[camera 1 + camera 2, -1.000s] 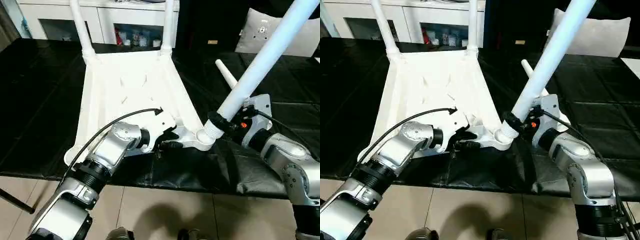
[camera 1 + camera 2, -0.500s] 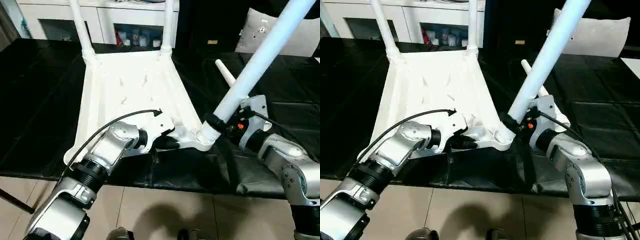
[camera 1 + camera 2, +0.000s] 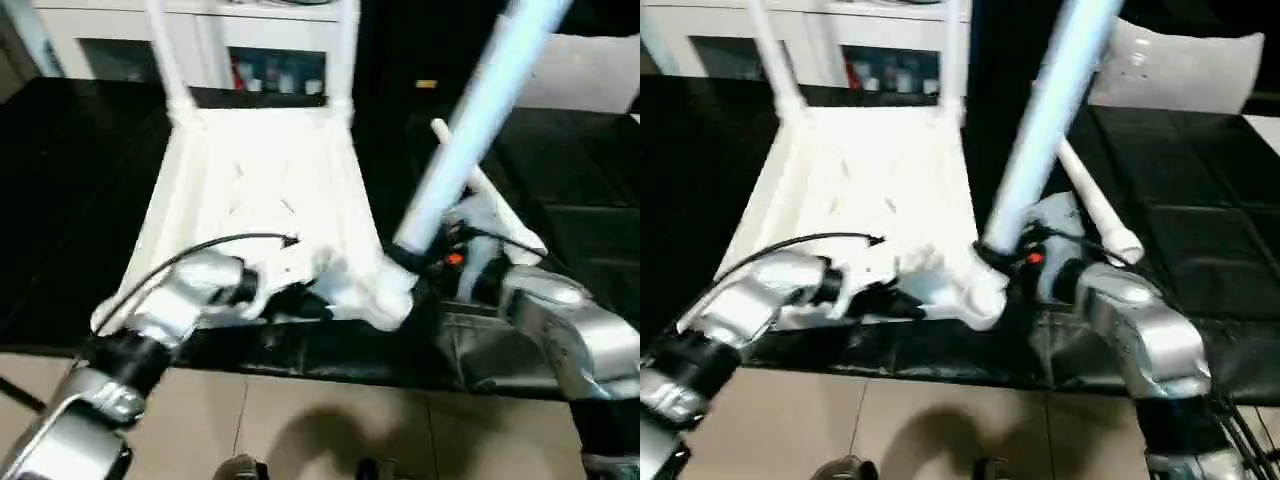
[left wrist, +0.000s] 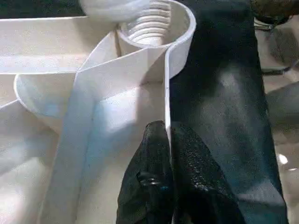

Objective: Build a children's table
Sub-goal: Insert table leg to table base

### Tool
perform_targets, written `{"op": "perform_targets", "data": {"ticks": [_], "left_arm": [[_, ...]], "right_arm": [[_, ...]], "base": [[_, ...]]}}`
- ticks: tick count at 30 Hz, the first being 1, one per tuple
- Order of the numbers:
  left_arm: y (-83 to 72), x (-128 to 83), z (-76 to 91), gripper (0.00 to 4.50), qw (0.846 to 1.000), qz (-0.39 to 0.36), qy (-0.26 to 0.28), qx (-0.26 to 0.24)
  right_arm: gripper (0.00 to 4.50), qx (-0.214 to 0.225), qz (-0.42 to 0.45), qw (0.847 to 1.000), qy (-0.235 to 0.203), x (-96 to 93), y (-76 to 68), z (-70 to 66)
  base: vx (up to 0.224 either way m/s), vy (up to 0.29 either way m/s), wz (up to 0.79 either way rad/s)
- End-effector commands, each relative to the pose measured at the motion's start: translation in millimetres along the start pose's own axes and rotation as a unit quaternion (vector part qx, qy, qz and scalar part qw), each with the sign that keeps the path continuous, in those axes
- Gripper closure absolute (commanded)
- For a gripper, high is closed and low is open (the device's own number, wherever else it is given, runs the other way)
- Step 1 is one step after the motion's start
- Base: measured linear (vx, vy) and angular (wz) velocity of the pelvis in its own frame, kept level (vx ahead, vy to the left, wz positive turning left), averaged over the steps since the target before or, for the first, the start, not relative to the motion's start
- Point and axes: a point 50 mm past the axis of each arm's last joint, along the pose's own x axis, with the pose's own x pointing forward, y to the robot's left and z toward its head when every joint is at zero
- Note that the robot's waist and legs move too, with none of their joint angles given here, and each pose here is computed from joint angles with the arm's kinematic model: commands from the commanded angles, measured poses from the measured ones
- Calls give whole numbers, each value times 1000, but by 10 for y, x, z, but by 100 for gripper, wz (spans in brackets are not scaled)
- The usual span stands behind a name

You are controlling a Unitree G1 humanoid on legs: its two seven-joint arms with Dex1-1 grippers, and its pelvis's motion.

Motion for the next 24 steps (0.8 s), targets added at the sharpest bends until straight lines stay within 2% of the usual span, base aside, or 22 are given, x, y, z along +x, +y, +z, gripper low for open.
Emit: {"op": "perform_targets", "data": {"ticks": [1, 5, 10, 16, 20, 24], "left_arm": [[36, -62, -41, 450, 1000, 27, 11, 2], [66, -71, -55, 450, 999, 45, 15, 2], [35, -66, -30, 450, 1000, 31, -1, 3], [32, -69, -26, 450, 1000, 23, -1, 9], [31, -69, -11, 450, 1000, 16, -3, 13], [52, -71, -1, 450, 1000, 23, -6, 12]], "right_arm": [[260, -12, 15, 1000, 17, -6, 2, -2], [260, -16, 46, 998, 37, 13, 66, -32], [260, -30, 33, 998, 49, 32, -4, -61], [260, -29, 39, 997, 62, 21, -10, -87], [260, -15, 40, 997, 67, 56, -39, -175], [260, 14, 42, 998, 49, 79, -46, -199]], "base": [[0, 0, 0], [0, 0, 0], [0, 0, 0], [0, 0, 0], [0, 0, 0], [0, 0, 0]]}}
